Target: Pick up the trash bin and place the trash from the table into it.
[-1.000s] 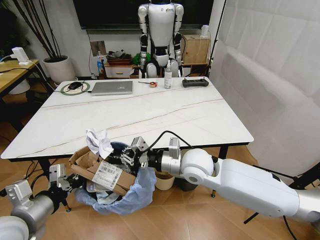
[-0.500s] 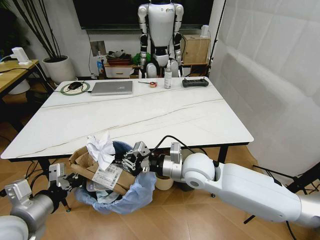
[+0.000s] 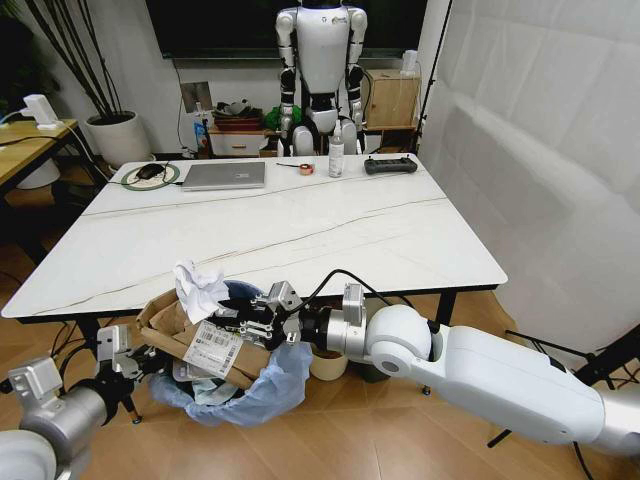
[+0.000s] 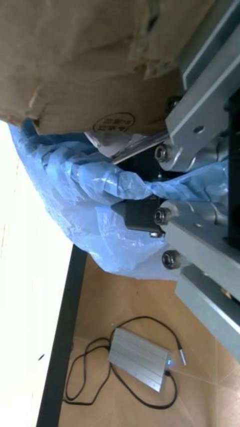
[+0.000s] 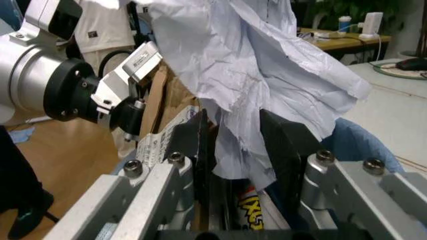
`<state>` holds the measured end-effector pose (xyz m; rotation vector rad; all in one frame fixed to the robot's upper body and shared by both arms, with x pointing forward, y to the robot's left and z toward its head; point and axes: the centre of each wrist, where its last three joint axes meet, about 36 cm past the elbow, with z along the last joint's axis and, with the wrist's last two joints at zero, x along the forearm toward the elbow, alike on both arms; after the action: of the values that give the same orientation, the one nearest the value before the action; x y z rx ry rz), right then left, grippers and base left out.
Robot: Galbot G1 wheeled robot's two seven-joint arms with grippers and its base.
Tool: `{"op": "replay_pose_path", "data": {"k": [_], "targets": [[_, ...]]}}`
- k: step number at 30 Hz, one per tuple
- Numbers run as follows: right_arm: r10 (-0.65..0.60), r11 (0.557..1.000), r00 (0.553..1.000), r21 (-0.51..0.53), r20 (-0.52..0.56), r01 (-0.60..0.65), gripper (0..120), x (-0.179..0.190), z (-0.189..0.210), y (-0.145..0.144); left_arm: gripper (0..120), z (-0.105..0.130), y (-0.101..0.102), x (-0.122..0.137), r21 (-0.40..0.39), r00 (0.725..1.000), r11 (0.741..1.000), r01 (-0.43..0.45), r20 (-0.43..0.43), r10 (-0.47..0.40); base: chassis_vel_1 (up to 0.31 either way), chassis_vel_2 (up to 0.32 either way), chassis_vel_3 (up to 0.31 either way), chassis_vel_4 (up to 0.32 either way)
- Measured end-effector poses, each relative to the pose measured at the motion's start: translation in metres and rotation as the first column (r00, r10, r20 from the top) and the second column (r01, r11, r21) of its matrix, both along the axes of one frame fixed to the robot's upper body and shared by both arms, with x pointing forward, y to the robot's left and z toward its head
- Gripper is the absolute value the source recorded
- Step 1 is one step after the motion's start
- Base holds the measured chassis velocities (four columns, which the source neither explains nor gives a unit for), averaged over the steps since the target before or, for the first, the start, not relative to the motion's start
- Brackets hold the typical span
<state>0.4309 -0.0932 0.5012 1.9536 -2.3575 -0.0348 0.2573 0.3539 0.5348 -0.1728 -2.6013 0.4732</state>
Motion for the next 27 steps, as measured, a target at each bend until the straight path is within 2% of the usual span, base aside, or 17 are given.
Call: {"op": "replay_pose_path", "data": {"k": [3, 7, 14, 27], "targets": [[0.000, 1.000, 1.000, 0.000, 0.000, 0.000, 30, 0.0001, 0.0000, -0.0002, 0, 0.0000, 0.0002, 0.0000, 0.000, 1.000, 1.000, -0.001, 0.000, 0.001, 0.000, 0.000, 0.000, 0.000], [0.000, 1.000, 1.000, 0.001, 0.005, 0.000, 42, 0.0009, 0.0008, -0.0015, 0, 0.0001, 0.0007, 0.0005, 0.001, 1.000, 1.000, -0.002, 0.003, 0.002, 0.000, 0.000, 0.000, 0.000], [0.000, 1.000, 1.000, 0.002, 0.010, 0.000, 51, 0.0014, 0.0016, -0.0030, 0, -0.0001, 0.0019, 0.0013, 0.003, 1.000, 1.000, -0.006, 0.004, 0.006, 0.000, 0.000, 0.000, 0.000], [-0.001, 1.000, 1.000, -0.002, 0.008, 0.001, 52, 0.0005, -0.0031, -0.0038, 0, 0.0002, 0.0037, 0.0025, 0.006, 1.000, 1.000, -0.011, 0.009, 0.011, 0.000, 0.000, 0.000, 0.000]]}}
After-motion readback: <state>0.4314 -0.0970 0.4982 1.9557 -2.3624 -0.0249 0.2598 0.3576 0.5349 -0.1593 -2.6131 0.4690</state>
